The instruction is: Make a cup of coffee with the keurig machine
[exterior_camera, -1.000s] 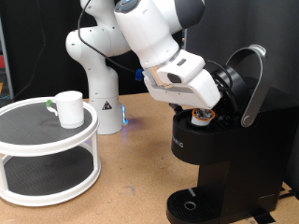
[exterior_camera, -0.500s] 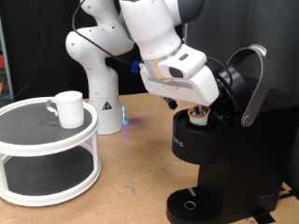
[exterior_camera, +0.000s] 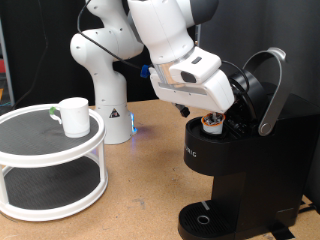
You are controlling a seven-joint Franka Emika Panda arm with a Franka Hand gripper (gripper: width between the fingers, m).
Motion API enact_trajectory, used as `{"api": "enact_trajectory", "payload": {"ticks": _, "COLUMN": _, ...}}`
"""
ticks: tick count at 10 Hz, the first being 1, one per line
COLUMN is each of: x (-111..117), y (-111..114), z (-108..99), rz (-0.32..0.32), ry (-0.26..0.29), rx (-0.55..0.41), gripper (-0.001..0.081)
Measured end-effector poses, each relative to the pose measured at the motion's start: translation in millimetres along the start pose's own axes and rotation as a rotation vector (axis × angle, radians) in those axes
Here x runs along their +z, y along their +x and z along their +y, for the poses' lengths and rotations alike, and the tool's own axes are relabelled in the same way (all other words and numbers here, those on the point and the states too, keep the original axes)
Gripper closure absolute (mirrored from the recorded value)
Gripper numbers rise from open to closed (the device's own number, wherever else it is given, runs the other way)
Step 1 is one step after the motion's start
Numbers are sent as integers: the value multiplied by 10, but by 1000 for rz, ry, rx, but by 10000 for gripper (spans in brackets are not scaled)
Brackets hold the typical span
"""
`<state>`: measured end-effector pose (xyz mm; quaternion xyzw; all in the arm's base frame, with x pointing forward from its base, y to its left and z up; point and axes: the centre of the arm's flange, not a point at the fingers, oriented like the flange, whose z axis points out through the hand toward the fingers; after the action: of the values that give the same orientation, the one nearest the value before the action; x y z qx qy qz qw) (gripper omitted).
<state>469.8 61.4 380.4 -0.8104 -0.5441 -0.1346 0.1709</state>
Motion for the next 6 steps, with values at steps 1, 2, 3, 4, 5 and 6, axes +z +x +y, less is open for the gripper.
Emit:
{"api": "enact_trajectory", "payload": {"ticks": 1, "x": -8, "y": 7, "z": -1, "rz": -12, "ry": 3, "rx": 3, "gripper": 6}}
{"api": "enact_trajectory", "payload": {"ticks": 2, "x": -18, "y": 33, "z": 5, "rz": -13, "ry": -15, "rx": 24, "gripper": 6}}
{"api": "enact_trajectory", "payload": {"ticks": 3, "x": -29, "y": 66, "z": 22, "rz": -5, "ry": -65, "rx": 46, "gripper": 6}}
{"api": "enact_trajectory", "payload": {"ticks": 4, "x": -52, "y": 93, "z": 34, "rz": 5, "ry": -112, "rx": 56, "gripper": 6}}
{"api": "enact_trajectory", "payload": {"ticks": 5, "x": -77, "y": 109, "z": 38, "rz": 16, "ry": -141, "rx": 58, "gripper": 6}}
{"api": "enact_trajectory", "payload": {"ticks": 6, "x": -103, "y": 116, "z": 41, "rz": 22, "ry": -154, "rx": 58, "gripper": 6}}
